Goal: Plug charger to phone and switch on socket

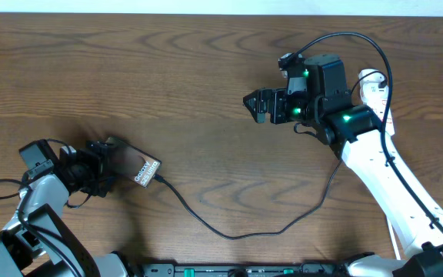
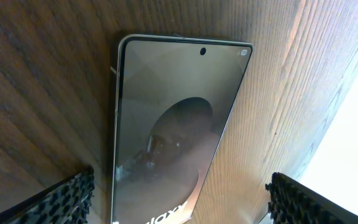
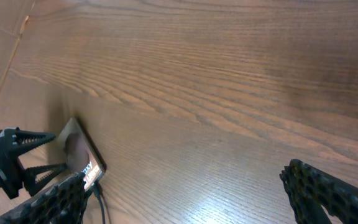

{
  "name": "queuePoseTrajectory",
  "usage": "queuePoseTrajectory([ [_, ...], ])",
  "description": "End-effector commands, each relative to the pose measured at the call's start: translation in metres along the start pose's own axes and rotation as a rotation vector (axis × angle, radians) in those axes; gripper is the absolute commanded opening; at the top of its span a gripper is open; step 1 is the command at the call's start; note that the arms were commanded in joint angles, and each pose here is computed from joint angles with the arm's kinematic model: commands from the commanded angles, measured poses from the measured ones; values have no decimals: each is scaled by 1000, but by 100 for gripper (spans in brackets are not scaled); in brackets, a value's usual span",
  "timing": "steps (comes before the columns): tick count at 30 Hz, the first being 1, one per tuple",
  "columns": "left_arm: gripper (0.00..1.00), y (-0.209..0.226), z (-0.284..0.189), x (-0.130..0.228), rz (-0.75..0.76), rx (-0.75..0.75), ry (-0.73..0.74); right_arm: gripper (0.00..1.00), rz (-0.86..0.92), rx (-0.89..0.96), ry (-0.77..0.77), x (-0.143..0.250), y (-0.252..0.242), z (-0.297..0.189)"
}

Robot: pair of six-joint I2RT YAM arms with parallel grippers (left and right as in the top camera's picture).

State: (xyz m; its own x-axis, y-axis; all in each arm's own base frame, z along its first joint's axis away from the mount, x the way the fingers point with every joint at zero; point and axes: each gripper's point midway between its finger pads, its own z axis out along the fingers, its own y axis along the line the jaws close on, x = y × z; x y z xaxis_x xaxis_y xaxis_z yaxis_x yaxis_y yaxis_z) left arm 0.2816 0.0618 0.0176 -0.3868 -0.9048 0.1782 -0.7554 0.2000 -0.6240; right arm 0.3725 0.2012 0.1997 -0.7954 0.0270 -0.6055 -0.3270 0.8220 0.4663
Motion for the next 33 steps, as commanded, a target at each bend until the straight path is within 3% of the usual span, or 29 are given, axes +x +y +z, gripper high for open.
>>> queuePoseTrajectory([
  [1,93,83,11,13,-102,-297,-17,99,-37,-5,-13,-4,5,-4],
  [12,93,61,-3,9,62,-235,-52,99,-33,34,-18,-4,-2,-4],
  [22,93,-70,-67,26,653,164,-174,99,-29,69,-16,-3,-8,-4],
  [28,93,-126,-95,52,865,111,-251,99,-28,69,-15,-3,-8,-4],
  [33,93,-162,-109,77,1019,-26,-295,99,-26,71,-8,-1,-9,-4],
])
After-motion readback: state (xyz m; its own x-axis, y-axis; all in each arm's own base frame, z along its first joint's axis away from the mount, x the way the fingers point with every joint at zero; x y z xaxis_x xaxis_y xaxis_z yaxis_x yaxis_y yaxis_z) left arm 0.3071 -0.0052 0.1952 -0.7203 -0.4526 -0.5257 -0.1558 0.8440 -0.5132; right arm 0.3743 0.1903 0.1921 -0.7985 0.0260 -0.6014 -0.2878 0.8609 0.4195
